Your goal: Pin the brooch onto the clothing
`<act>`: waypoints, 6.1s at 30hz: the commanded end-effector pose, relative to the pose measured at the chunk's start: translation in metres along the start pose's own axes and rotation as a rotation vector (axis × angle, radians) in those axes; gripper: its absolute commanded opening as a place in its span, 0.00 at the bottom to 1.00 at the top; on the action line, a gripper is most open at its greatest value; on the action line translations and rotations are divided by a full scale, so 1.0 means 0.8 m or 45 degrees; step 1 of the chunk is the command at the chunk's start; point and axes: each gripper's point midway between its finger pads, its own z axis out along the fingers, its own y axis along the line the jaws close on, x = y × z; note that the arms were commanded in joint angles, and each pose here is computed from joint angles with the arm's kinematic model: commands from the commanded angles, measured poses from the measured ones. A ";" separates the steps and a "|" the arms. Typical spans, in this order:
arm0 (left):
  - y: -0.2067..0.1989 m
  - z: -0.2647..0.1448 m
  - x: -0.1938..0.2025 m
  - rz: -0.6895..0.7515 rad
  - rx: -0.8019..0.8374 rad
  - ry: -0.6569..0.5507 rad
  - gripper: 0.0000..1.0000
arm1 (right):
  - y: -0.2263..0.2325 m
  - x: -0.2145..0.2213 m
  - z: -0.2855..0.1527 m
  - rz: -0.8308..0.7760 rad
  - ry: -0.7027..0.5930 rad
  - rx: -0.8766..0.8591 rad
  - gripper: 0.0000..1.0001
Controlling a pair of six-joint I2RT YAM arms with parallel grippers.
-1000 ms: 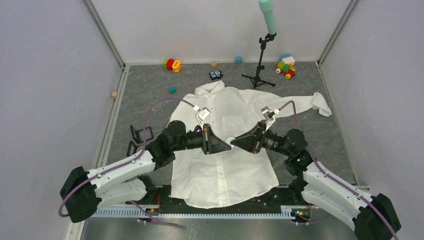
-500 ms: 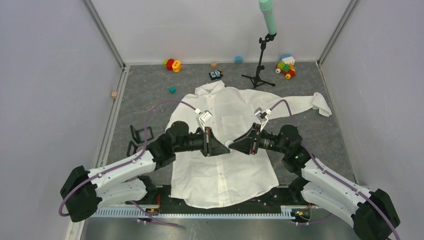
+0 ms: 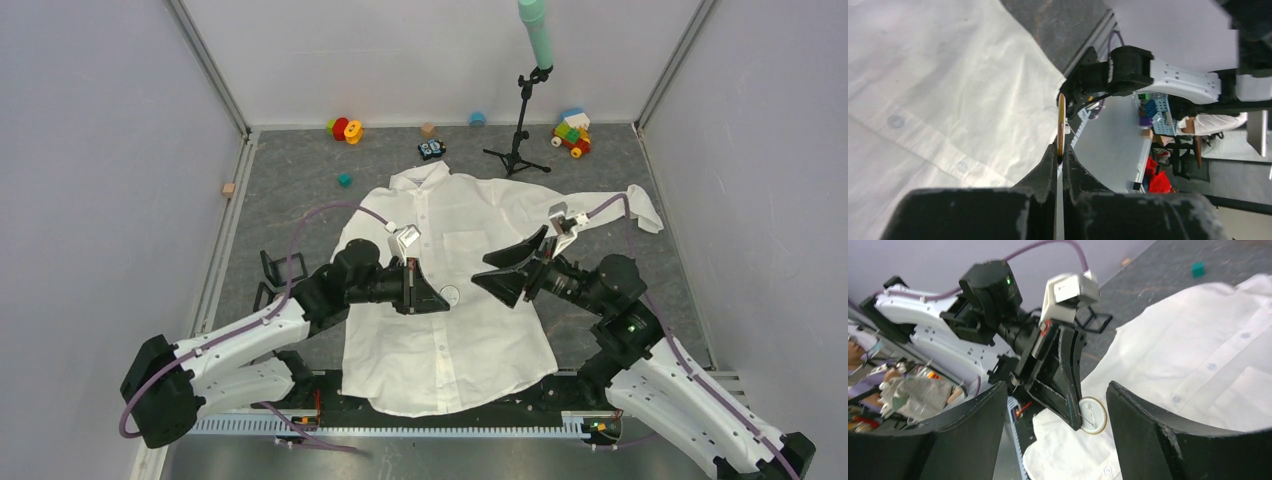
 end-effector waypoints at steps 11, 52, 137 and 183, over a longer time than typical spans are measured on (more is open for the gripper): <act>0.050 -0.028 -0.124 0.055 -0.347 -0.117 0.02 | -0.124 -0.025 -0.036 -0.288 0.103 0.773 0.70; 0.139 -0.034 -0.232 0.094 -0.586 -0.231 0.02 | -0.308 0.164 0.139 -0.449 0.663 1.058 0.44; 0.220 0.003 -0.152 0.194 -0.935 0.184 0.02 | -0.307 0.174 0.134 -0.275 0.459 0.900 0.00; 0.232 0.059 -0.094 0.123 -0.857 0.397 0.02 | -0.242 0.177 0.147 -0.163 0.298 0.466 0.00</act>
